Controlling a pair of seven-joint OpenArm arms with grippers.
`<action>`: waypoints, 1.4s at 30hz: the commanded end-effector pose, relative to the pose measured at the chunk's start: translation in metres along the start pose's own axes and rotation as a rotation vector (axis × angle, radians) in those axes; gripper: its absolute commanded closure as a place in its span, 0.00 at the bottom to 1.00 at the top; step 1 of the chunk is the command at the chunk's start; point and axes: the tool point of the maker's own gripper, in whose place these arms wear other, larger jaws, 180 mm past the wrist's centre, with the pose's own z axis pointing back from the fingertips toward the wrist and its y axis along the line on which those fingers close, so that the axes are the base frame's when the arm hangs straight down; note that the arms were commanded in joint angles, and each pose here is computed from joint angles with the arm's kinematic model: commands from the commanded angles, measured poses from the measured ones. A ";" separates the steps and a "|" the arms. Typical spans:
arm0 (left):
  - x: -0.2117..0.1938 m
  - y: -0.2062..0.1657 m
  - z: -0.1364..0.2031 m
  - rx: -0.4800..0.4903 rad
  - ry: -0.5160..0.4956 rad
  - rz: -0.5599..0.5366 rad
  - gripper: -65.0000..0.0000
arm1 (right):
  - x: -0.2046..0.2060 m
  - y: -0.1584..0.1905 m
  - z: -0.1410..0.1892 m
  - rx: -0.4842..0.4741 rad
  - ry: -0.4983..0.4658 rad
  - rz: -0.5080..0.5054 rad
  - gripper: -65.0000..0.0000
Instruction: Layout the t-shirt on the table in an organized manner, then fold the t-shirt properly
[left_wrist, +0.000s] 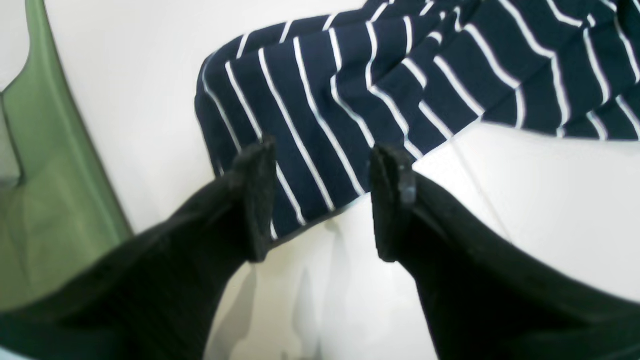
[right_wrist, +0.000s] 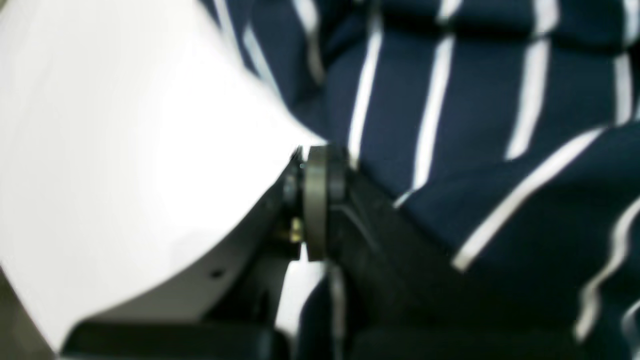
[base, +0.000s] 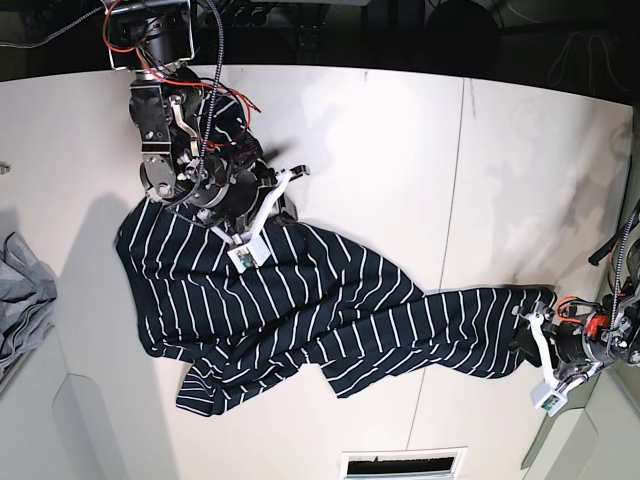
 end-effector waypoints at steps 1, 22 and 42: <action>0.021 0.015 0.011 0.031 -0.048 -0.011 0.51 | 0.000 -0.005 0.008 -0.001 -0.015 -0.001 1.00; -0.025 -0.113 0.006 -0.249 -0.027 -0.196 0.51 | -0.054 -0.043 0.134 -0.092 0.029 0.112 1.00; -0.012 -0.189 -0.052 -0.210 -0.083 -0.132 0.49 | 0.017 -0.059 0.106 -0.263 -0.119 -0.023 0.61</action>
